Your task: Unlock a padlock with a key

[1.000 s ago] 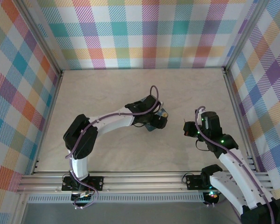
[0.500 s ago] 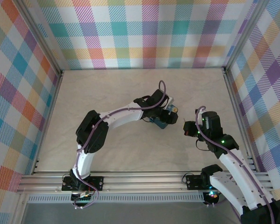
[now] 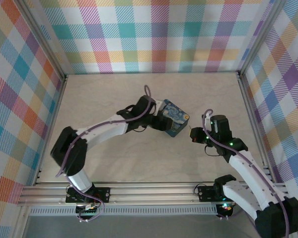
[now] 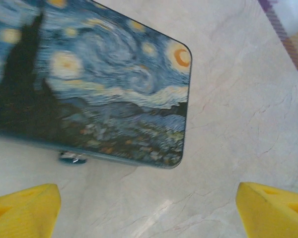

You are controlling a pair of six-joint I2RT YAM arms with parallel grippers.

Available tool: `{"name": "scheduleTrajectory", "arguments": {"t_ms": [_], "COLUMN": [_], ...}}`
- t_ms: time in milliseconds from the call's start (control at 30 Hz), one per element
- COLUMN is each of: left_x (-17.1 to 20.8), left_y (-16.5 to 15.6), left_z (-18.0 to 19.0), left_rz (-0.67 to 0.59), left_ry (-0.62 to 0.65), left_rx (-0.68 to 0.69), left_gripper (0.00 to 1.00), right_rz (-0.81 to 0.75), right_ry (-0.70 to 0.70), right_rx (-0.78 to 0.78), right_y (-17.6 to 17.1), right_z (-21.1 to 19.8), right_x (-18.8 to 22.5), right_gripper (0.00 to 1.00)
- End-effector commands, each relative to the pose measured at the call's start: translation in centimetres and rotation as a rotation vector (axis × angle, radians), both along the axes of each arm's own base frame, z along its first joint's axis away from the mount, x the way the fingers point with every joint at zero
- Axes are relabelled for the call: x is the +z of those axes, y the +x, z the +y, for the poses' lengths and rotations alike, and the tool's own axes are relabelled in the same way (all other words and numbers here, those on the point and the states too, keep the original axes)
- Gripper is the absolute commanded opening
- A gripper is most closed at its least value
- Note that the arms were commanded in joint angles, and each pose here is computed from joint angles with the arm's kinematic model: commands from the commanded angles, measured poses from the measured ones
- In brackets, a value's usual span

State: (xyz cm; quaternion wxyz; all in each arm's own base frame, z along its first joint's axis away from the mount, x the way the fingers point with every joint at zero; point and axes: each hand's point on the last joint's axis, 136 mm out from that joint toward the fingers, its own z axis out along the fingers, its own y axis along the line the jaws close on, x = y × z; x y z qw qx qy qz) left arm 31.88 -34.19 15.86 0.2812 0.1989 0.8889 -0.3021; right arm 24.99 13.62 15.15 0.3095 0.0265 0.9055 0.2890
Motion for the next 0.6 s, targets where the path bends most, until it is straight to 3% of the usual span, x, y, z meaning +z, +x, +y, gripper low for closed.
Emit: {"name": "scheduleTrajectory", "arguments": {"t_ms": [0, 233, 567], "left_x": [1.8, 0.4, -1.4], "left_y": [0.5, 0.3, -0.2], "left_z": [1.6, 5.2, 6.2], "left_rz": [-0.067, -0.034, -0.028], "left_ry": [-0.083, -0.165, -0.159], "left_rx": [0.037, 0.156, 0.191], "left_gripper": [0.91, 0.92, 0.92], "right_rz": [-0.073, -0.026, 0.042], "right_ry": [0.086, 0.211, 0.234], "right_rx": [0.092, 0.13, 0.181], "right_y": [2.1, 6.3, 10.9], "right_z": [2.5, 5.7, 10.2], "right_x": [2.3, 2.2, -0.3], "right_gripper": [0.0, 0.0, 0.0]}}
